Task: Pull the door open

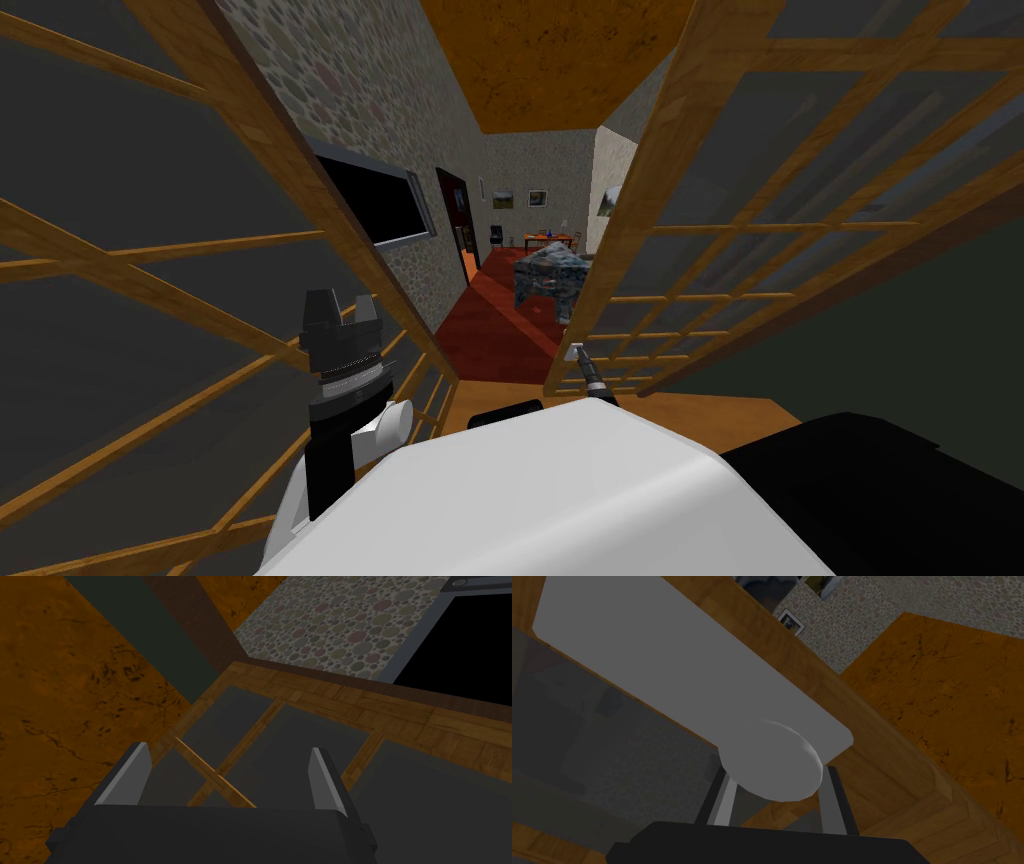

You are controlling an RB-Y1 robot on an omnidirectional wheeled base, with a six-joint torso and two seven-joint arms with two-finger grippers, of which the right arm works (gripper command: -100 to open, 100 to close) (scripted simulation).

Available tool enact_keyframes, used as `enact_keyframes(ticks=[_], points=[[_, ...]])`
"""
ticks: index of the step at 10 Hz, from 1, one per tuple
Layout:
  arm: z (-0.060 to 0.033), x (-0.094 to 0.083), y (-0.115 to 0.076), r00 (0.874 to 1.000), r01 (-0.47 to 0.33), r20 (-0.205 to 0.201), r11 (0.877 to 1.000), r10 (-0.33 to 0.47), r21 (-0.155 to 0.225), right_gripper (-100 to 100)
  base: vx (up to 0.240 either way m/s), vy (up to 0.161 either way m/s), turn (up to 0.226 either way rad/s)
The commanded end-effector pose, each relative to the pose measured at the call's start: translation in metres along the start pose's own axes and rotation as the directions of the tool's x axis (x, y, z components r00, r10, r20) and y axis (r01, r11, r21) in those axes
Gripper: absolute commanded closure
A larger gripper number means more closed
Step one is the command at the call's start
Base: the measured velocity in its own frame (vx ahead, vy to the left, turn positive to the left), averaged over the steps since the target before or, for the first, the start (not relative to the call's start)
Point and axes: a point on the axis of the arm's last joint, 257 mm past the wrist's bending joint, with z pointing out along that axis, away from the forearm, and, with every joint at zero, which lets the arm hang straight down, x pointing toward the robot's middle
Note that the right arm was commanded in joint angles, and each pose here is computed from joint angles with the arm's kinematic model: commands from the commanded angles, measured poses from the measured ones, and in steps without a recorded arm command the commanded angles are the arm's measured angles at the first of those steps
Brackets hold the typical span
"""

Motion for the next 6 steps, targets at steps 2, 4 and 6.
enact_keyframes(ticks=[2, 4, 6], points=[[0.0057, 0.0103, 0.0092, 0.995, -0.103, -0.005, 0.995, 0.103, -0.015, 100, -0.034, -0.006, 0.037], [0.0086, 0.0108, 0.01, 0.987, -0.16, -0.002, 0.987, 0.16, -0.016, 100, -0.051, -0.017, 0.047], [0.0115, 0.0114, 0.0108, 0.977, -0.215, 0.001, 0.977, 0.215, -0.016, 100, -0.034, -0.014, 0.035]])
